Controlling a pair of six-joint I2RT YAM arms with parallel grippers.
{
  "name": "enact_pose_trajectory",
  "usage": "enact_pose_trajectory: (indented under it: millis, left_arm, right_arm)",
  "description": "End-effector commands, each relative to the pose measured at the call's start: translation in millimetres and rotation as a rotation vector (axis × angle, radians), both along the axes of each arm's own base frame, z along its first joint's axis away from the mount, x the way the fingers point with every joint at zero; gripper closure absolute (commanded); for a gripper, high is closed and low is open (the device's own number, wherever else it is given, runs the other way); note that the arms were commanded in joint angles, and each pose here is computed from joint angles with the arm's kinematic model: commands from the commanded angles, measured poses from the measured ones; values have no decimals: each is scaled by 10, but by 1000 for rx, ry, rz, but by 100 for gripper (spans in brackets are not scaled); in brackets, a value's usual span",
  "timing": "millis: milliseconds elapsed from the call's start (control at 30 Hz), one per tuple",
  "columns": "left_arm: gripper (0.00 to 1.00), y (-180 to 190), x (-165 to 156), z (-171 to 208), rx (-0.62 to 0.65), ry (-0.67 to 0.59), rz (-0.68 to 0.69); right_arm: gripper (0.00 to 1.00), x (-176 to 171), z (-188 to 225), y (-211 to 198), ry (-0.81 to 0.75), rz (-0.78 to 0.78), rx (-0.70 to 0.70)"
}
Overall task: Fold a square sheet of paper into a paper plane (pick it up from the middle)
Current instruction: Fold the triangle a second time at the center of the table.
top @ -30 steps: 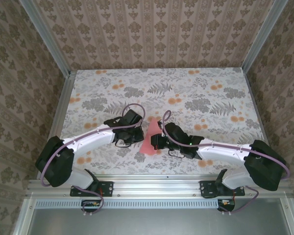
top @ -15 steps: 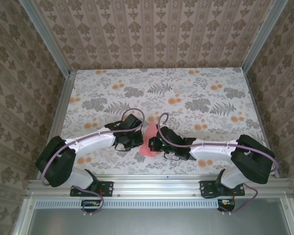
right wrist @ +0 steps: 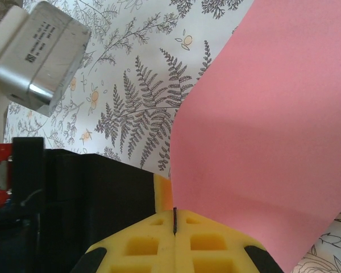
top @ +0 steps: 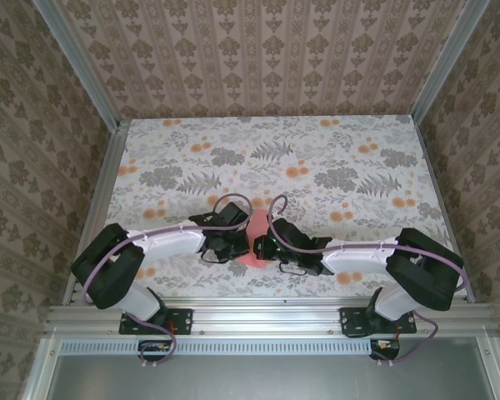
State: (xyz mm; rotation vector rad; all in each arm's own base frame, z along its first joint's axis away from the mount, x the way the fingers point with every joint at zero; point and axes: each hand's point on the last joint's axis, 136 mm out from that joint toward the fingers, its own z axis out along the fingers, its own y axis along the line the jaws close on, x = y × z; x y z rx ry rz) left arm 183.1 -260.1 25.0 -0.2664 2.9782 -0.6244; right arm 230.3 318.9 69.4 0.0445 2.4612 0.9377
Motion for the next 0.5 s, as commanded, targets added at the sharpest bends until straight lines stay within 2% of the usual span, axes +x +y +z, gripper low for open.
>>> enact_pose_trajectory:
  millis: [0,467]
  left_arm:
    - [98,32,-49,-93,42,17,-2]
    - [98,187,-184,-310,185,35,-46]
  right_arm:
    - [96,-31,-31,26,4,12,9]
    - [94,-80,-84,-14,22,235,-58]
